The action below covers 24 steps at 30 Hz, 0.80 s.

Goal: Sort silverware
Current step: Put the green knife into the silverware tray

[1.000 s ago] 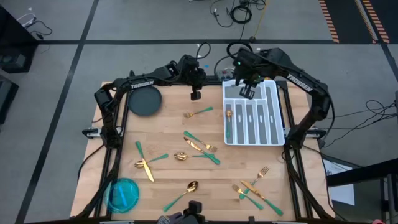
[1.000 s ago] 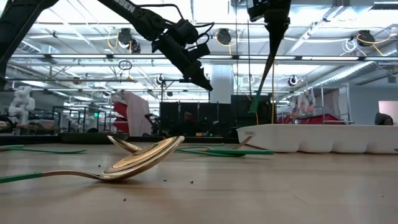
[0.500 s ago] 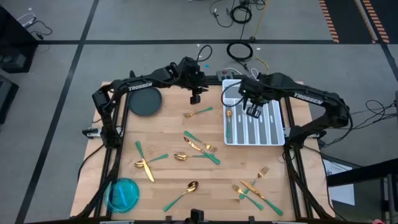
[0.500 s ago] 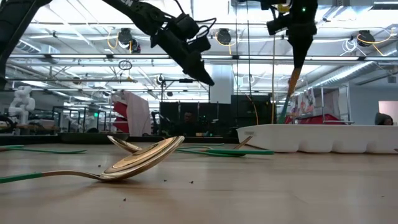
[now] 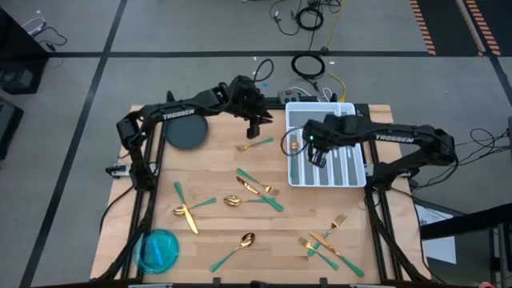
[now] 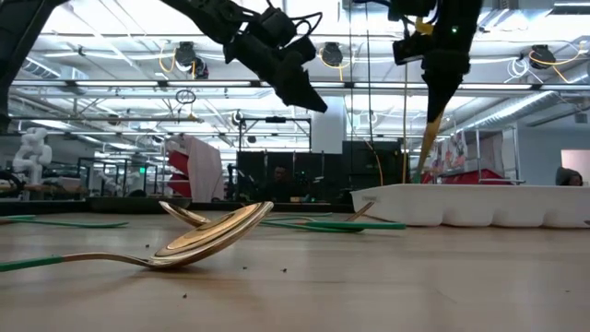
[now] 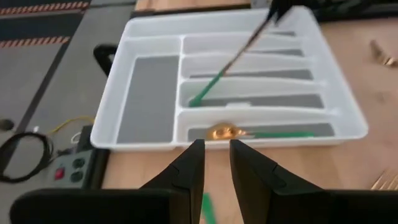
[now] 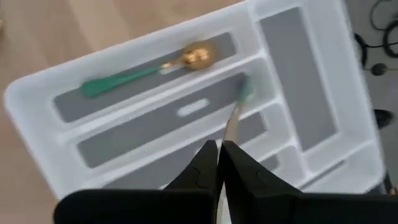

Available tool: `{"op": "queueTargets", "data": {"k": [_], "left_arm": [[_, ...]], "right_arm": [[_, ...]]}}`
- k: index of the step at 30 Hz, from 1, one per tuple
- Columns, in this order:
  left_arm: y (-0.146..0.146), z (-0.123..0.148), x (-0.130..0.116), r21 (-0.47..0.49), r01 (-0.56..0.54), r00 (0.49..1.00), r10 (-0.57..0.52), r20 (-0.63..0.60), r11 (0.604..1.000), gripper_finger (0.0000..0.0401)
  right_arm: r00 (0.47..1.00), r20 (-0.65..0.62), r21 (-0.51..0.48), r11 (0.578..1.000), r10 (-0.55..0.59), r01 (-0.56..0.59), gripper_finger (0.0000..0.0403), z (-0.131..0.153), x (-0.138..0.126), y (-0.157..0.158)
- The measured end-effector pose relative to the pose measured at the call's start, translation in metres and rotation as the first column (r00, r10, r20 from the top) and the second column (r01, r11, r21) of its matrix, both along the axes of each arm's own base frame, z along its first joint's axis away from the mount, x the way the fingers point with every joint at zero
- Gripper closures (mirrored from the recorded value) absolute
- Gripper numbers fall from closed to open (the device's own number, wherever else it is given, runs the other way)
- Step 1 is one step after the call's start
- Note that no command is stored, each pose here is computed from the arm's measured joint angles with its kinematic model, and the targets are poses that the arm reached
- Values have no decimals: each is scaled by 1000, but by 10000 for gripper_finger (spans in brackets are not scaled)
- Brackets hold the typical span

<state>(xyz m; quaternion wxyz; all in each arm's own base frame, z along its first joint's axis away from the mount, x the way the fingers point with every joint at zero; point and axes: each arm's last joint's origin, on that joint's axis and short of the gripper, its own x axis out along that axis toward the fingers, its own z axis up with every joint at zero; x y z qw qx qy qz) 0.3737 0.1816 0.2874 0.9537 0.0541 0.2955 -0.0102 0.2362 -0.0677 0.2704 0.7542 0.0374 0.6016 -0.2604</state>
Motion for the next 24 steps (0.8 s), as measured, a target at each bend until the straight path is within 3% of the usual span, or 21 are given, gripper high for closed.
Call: {"op": "queueTargets", "data": {"k": [8, 14, 24], "left_arm": [[-7, 30, -7, -52, 11, 991, -4, 134, 999, 318], [-12, 53, -18, -23, 13, 981, -8, 195, 1000, 318], [-15, 58, -21, -21, 14, 979, -9, 202, 1000, 318]], "right_arm": [[998, 59, 8, 1000, -2, 1, 401, -24, 8, 24], [996, 82, 14, 1000, -20, 19, 400, -45, 7, 38], [996, 81, 11, 1000, -23, 22, 398, -52, 6, 52]]}}
